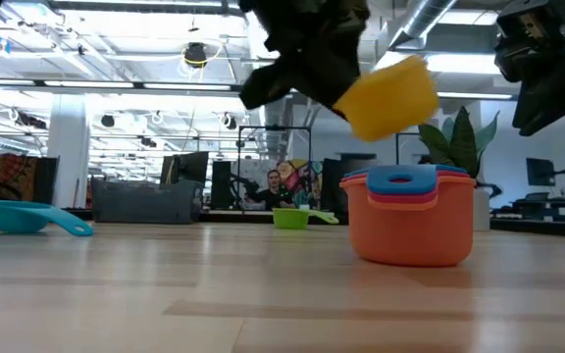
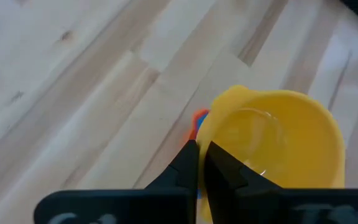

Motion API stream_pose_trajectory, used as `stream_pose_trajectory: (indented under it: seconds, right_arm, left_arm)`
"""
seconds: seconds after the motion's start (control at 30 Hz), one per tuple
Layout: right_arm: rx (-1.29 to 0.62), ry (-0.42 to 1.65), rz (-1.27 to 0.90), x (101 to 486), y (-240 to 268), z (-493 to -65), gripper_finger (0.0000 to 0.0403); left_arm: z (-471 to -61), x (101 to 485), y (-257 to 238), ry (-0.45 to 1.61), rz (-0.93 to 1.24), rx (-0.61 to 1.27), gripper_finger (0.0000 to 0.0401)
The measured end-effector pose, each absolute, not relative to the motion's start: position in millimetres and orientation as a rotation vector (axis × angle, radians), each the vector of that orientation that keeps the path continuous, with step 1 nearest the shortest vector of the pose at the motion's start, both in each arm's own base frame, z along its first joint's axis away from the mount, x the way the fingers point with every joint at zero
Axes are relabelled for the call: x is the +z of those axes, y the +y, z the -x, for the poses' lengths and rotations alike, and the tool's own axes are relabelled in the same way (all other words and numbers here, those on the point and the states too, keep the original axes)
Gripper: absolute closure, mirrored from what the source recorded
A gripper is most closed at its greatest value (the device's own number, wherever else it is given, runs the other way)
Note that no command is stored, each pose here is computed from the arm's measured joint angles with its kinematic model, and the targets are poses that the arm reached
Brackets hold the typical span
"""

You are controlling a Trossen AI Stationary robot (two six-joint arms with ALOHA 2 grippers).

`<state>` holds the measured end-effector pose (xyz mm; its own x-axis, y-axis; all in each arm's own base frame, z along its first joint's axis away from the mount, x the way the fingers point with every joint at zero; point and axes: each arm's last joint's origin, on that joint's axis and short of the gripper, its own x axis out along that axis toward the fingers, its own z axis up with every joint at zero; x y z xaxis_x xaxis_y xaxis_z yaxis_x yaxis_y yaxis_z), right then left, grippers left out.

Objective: Nest measuring cups in basket
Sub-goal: Stack the yellow measuring cup on top of the blue measuring cup

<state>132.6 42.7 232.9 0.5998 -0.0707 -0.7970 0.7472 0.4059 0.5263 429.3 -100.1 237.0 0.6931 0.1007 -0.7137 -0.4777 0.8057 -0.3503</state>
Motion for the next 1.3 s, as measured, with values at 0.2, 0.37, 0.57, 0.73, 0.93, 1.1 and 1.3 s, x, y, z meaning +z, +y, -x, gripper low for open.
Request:
stream_pose_trajectory:
  seconds: [0.2,0.37,0.57,0.73,0.93,1.1,1.3]
  right_arm:
    - [-0.579,0.769,-1.039,233.6,43.1,-133.5,0.0317]
    - [-0.579,0.773,-1.038,233.0,43.6,-134.5,0.0317]
    - [-0.578,0.774,-1.039,232.8,43.8,-134.8,0.0317]
    - [-0.579,0.776,-1.038,232.7,43.8,-134.8,0.0317]
    - [-0.578,0.775,-1.039,232.8,43.9,-134.9,0.0317]
    - [-0.579,0.775,-1.038,232.8,43.8,-134.8,0.0317]
    - [-0.58,0.774,-1.037,232.7,43.7,-134.9,0.0317]
  left_arm:
    - [-432.3,221.9,-104.0,0.775,0.557,0.361,0.0401]
    - [-433.0,214.8,-107.0,0.799,0.56,0.359,0.0401]
    - [-433.1,213.3,-108.4,0.802,0.569,0.362,0.0401]
    - [-433.1,213.3,-108.4,0.802,0.571,0.363,0.0401]
    - [-433.1,213.2,-108.6,0.808,0.576,0.354,0.0401]
    - [-433.0,213.2,-109.0,0.816,0.579,0.342,0.0401]
    - [-433.5,214.9,-109.6,0.819,0.607,0.338,0.0401]
